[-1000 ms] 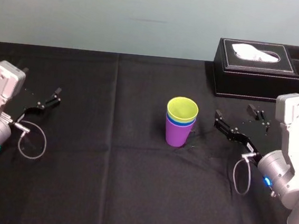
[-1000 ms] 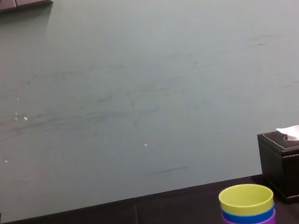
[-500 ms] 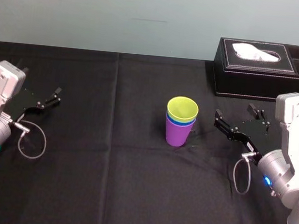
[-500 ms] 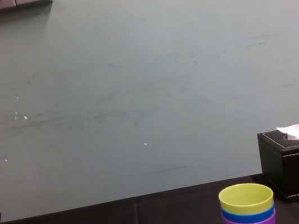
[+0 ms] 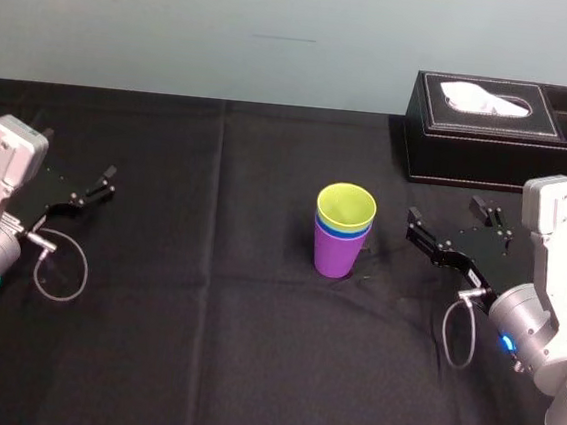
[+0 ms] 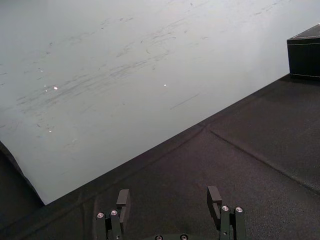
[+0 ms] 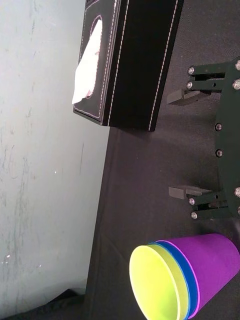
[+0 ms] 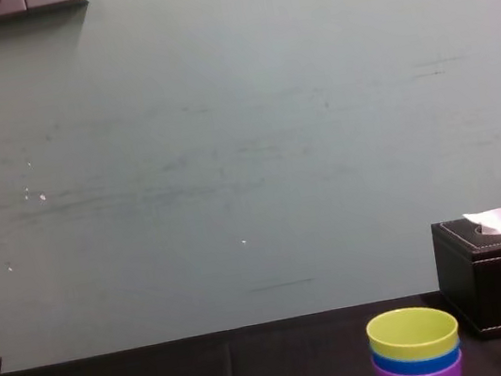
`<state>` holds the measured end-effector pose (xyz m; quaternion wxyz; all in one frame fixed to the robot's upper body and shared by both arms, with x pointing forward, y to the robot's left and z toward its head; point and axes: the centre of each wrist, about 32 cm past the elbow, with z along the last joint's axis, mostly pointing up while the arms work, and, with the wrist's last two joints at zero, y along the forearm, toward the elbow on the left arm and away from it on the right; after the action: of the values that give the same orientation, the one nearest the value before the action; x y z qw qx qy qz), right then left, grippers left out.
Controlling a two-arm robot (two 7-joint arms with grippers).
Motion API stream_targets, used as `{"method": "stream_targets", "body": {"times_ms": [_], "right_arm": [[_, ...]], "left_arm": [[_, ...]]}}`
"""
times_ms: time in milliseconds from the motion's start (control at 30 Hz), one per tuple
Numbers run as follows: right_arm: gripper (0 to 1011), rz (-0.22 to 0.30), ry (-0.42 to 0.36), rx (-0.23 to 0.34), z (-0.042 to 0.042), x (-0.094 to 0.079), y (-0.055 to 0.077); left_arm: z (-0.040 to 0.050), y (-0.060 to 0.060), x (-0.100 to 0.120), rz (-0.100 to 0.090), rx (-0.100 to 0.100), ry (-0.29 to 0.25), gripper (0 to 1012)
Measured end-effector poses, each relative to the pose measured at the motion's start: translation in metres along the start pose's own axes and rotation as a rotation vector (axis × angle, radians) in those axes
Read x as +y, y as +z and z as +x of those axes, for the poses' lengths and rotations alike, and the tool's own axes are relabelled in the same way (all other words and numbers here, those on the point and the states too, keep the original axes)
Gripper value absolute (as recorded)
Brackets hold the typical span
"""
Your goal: Stack the three plastic cups sequentially using one hand.
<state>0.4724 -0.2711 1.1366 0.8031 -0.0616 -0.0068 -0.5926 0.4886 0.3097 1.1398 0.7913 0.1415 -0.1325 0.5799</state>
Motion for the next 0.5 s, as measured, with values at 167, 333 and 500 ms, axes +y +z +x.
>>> {"method": "stream_targets", "body": {"times_ms": [167,333,500], "right_arm": [[1003,0.0,0.0,0.0,0.0,0.0,0.0001],[1003,0.0,-0.001,0.0,0.0,0.0,0.0001],[1003,0.0,-0.001,0.0,0.0,0.0,0.0001]], "left_arm": [[0.0,0.0,0.0,0.0,0.0,0.0,1011],[0.0,0.0,0.0,0.0,0.0,0.0,1011],[0.0,0.0,0.0,0.0,0.0,0.0,1011]]}}
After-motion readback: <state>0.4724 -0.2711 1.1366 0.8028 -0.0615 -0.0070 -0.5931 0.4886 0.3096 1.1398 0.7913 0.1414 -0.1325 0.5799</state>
